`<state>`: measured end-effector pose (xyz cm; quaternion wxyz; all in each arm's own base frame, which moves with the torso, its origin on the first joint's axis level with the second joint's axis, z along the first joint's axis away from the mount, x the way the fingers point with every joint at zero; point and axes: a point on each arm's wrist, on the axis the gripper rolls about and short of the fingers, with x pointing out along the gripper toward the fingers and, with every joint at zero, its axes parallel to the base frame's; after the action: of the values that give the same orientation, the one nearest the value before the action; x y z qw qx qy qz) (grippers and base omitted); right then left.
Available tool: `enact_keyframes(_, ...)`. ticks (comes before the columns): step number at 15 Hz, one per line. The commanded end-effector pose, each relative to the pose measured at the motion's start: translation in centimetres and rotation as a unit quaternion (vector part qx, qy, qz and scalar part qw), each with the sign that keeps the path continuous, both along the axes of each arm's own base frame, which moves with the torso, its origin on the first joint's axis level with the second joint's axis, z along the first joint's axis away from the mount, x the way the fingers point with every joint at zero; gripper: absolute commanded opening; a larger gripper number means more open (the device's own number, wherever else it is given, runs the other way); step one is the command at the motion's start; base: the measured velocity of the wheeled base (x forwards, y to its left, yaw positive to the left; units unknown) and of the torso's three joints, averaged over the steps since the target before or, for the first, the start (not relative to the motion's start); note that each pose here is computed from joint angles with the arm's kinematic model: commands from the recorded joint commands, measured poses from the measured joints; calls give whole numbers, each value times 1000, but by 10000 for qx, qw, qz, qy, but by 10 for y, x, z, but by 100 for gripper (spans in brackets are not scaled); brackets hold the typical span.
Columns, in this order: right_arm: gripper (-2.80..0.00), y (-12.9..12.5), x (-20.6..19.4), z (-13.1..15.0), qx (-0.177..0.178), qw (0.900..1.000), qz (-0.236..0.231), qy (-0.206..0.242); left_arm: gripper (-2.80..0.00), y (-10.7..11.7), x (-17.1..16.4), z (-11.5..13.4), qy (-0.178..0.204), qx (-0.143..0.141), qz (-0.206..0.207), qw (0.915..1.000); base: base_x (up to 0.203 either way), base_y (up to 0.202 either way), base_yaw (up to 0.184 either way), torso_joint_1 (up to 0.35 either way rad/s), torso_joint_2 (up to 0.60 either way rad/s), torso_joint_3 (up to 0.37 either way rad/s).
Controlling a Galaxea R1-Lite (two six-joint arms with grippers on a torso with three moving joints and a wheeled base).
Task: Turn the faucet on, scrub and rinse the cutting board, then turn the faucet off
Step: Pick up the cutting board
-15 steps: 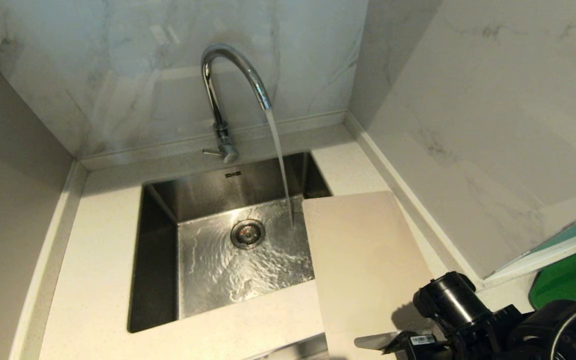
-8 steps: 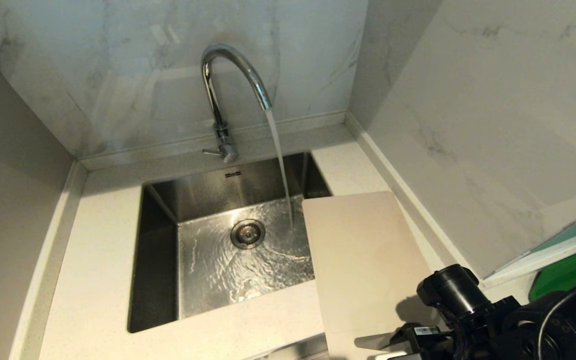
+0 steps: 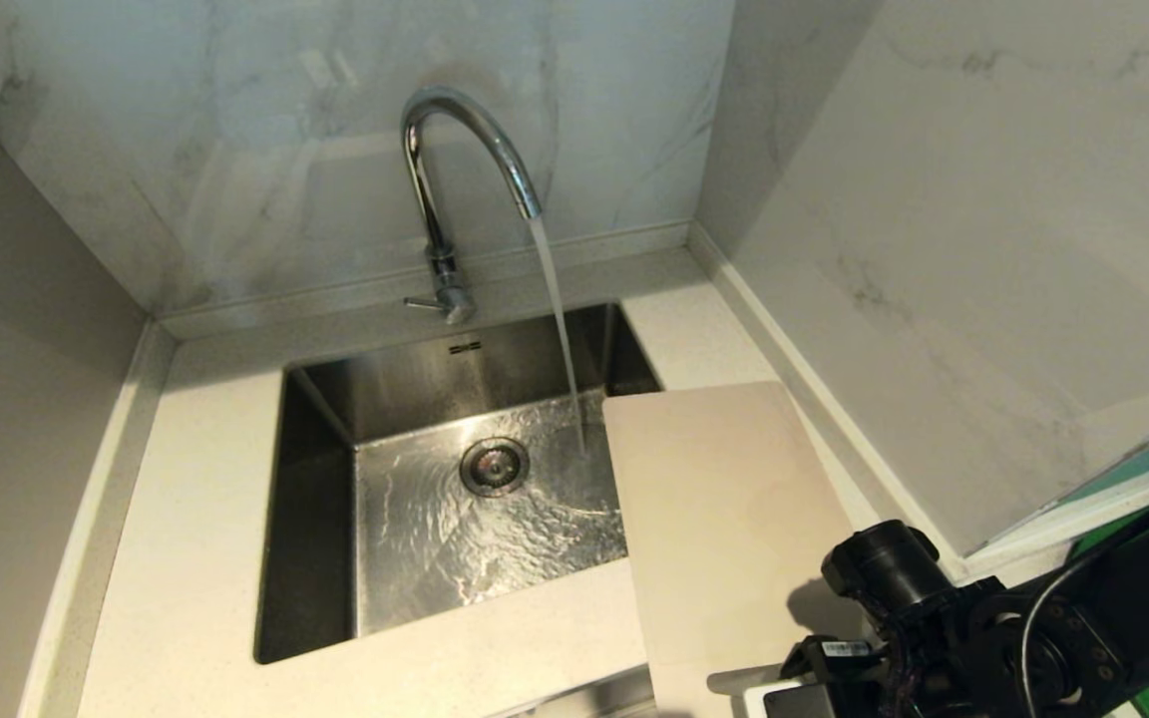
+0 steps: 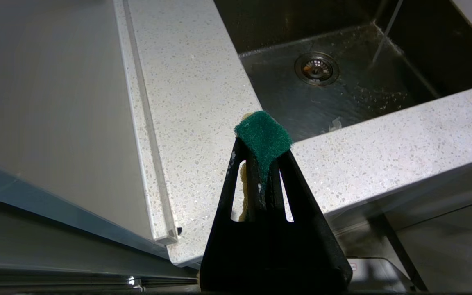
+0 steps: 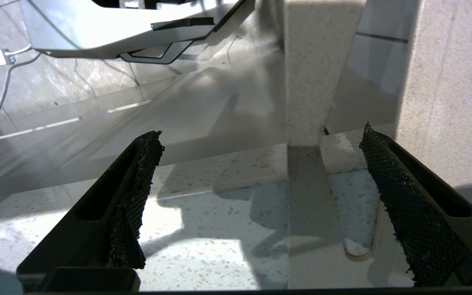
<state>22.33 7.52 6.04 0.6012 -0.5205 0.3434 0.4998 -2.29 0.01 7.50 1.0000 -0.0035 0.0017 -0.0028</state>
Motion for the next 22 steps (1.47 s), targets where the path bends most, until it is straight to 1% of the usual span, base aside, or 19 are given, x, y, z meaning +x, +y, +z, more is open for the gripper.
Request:
enact_keyframes(1,0,-1,5,-5,-33,10000,-5,67,-280,0,0,0,14,-3,-3,10000,0,0,0,0,0,0)
enact_keyframes(6,0,0,6,-9,-110,9998,70,130,-280,0,0,0,14,-3,-3,10000,0,0,0,0,0,0)
enact_keyframes(9,0,0,9,-18,-366,9991,21,224,-280,0,0,0,14,-3,-3,10000,0,0,0,0,0,0)
enact_keyframes(12,0,2,13,-19,-478,9987,12,165,-280,0,0,0,6,-3,-3,10000,0,0,0,0,0,0)
enact_keyframes(14,0,4,12,-21,-801,9967,-6,117,-280,0,0,0,14,-3,-3,10000,0,0,0,0,0,0)
enact_keyframes(15,0,5,11,-24,-889,9959,26,150,-280,0,0,0,14,-3,-3,10000,0,0,0,0,0,0)
enact_keyframes(17,0,7,13,-25,-912,9957,49,145,-280,0,0,0,14,-3,-3,10000,0,0,0,0,0,0)
enact_keyframes(20,0,8,12,-24,-1110,9938,34,59,-280,0,0,0,10,-3,-3,10000,0,0,0,0,0,0)
enact_keyframes(22,0,11,10,-24,-1150,9933,89,47,-280,0,0,0,14,-3,-3,10000,0,0,0,0,0,0)
